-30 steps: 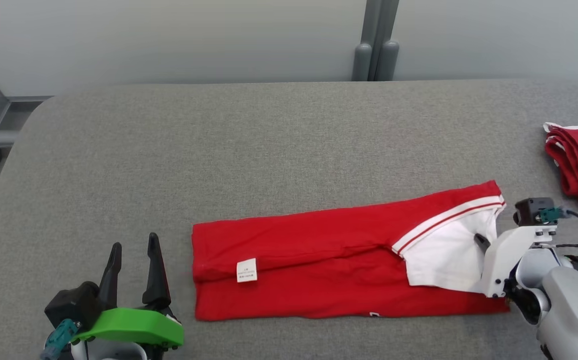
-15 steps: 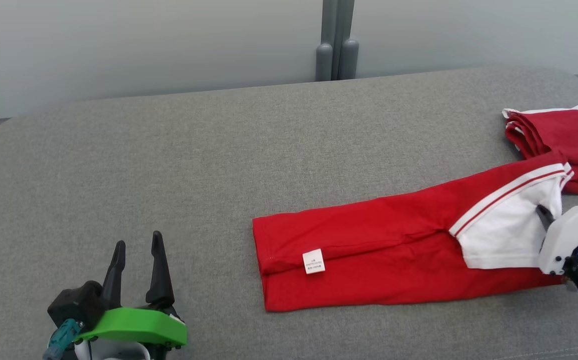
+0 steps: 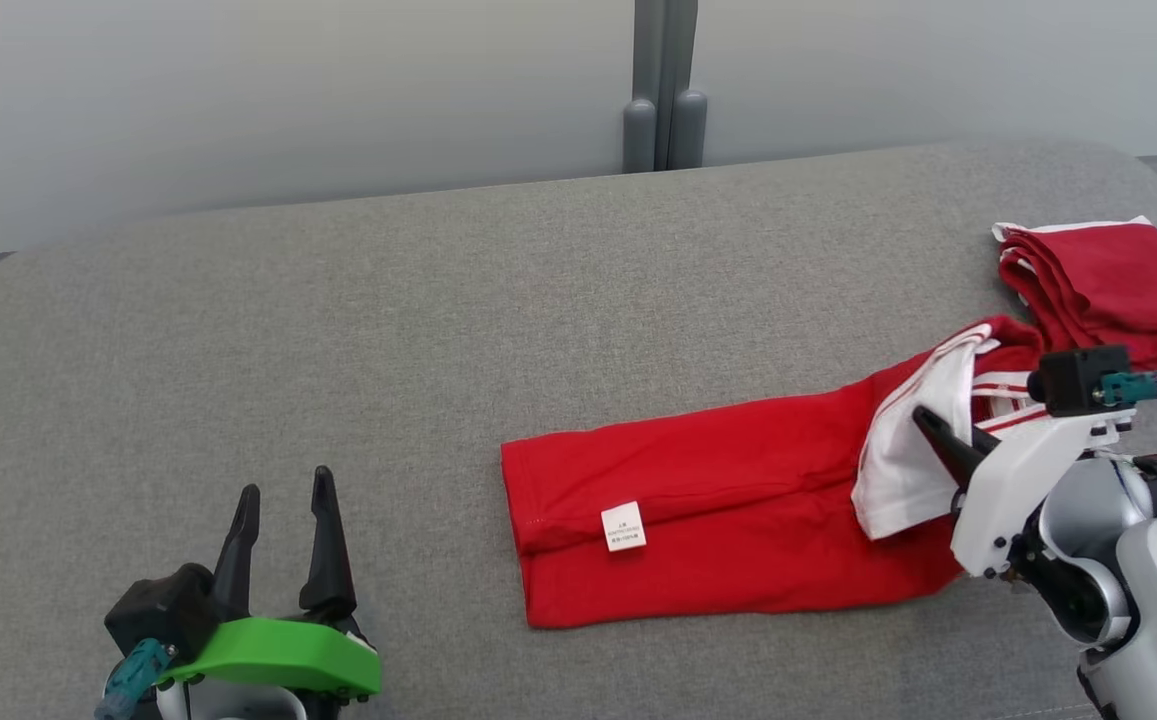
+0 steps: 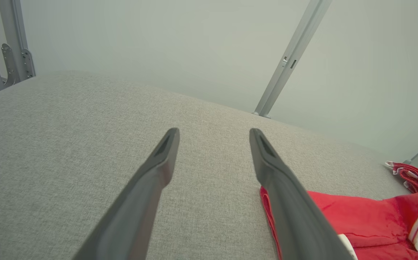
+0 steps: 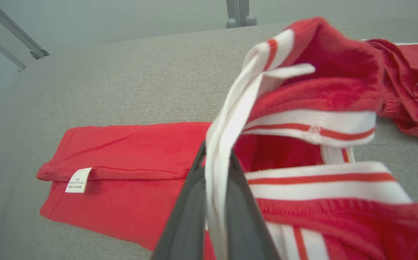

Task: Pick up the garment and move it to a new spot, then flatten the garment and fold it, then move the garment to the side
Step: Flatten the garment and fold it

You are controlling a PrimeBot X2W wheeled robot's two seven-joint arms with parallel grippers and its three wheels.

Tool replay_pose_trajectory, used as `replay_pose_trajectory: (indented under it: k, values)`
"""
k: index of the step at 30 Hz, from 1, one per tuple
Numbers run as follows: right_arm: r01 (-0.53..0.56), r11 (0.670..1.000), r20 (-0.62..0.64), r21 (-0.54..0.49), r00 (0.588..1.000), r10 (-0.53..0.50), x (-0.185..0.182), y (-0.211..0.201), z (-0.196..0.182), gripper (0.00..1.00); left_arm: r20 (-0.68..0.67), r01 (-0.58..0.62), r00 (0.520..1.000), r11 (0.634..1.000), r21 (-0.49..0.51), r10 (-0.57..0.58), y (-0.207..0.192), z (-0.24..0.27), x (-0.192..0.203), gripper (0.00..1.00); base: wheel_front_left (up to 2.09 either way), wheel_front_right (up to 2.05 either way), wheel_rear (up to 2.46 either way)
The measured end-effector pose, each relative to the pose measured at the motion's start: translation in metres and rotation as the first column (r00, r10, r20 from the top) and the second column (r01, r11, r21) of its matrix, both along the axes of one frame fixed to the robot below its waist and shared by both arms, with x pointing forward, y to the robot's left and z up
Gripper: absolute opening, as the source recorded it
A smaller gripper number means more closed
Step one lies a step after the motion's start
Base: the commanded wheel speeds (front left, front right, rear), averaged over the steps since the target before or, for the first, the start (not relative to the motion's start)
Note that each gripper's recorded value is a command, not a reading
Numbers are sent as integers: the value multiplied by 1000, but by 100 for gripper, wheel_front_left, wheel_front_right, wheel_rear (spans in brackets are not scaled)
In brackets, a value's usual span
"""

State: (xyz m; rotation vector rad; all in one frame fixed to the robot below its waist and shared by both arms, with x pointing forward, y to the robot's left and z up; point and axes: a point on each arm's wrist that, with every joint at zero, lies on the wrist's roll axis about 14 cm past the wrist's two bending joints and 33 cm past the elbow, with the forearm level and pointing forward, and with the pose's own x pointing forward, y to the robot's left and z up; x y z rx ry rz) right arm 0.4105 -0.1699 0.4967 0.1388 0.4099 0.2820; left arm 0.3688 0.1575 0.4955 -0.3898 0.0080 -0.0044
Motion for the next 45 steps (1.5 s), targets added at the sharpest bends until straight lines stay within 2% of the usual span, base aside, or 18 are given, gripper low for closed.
replay_pose_trajectory:
  k: [7,19,33,35,36,45]
  values:
    - [-136,990,35,26,990,135,-12,57,16,0,9,-8,1000,1000,1,8,3,3,-4,100,0,0,0]
    - [-350,933,-1,82,936,352,-26,163,7,0,19,-17,1000,1000,-8,17,6,7,-14,100,0,0,0]
    - [-419,903,-136,89,893,428,-21,209,-44,0,31,-54,998,998,-16,54,16,10,-23,100,0,0,0]
    - [-433,896,-142,98,885,443,-22,216,-47,49,30,-59,998,998,-18,59,17,10,-24,100,0,0,0]
    - [-440,892,-141,100,881,451,-22,219,-47,100,28,-62,998,998,-19,63,18,9,-25,100,0,0,0]
    - [-451,880,-85,147,881,466,-16,232,-35,100,26,-53,998,998,-22,53,14,8,-23,100,0,0,0]
